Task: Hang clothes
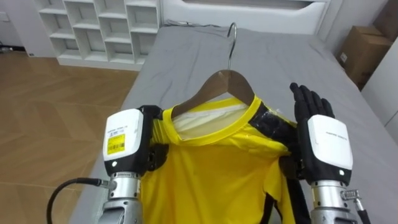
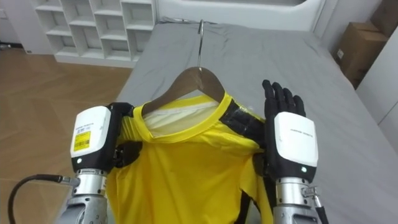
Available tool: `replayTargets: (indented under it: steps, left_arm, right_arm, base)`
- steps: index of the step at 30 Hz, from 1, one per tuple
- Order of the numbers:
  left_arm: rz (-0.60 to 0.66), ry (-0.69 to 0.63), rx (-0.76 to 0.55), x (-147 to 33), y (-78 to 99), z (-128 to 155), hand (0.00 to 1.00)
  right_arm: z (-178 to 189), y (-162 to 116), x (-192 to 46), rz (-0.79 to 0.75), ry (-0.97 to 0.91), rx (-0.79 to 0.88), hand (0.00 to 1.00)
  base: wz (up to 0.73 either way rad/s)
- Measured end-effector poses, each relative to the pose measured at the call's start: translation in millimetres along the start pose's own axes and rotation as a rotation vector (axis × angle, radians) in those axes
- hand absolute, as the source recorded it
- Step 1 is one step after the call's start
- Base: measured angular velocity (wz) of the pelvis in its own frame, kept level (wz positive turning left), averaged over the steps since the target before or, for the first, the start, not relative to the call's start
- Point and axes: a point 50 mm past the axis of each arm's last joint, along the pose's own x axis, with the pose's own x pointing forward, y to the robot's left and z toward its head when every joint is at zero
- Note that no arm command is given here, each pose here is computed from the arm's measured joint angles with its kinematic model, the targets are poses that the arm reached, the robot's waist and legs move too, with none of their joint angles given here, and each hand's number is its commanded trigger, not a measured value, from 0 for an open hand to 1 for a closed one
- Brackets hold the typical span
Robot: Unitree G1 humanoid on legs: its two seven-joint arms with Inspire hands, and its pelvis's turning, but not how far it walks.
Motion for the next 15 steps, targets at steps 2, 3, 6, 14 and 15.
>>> replayTargets:
  steps: [2, 3, 6, 14, 15]
  left_arm:
    - [0.000, 0.000, 0.001, 0.0, 0.1, -0.2, 1.00]
    - [0.000, 0.000, 0.001, 0.0, 0.1, -0.2, 1.00]
    - [0.000, -0.001, 0.005, 0.2, 0.6, -1.0, 1.00]
    - [-0.001, -0.002, 0.006, 0.1, 0.6, -1.1, 1.00]
    - [-0.001, -0.002, 0.006, 0.1, 0.6, -1.1, 1.00]
  right_arm:
    - [1.5, -0.7, 2.7, 0.001, -0.006, 0.002, 0.00]
    - [1.8, -0.7, 3.1, 0.005, -0.007, 0.002, 0.00]
    - [2.7, 1.4, 2.6, 0.017, -0.012, 0.001, 0.00]
    - [1.5, 3.6, 3.2, 0.026, -0.007, -0.001, 0.00]
    - [1.4, 5.3, 5.5, 0.031, -0.007, -0.005, 0.00]
  base:
    - [0.00]
    - [0.00]
    - [0.00]
    - [0.00]
    - [0.00]
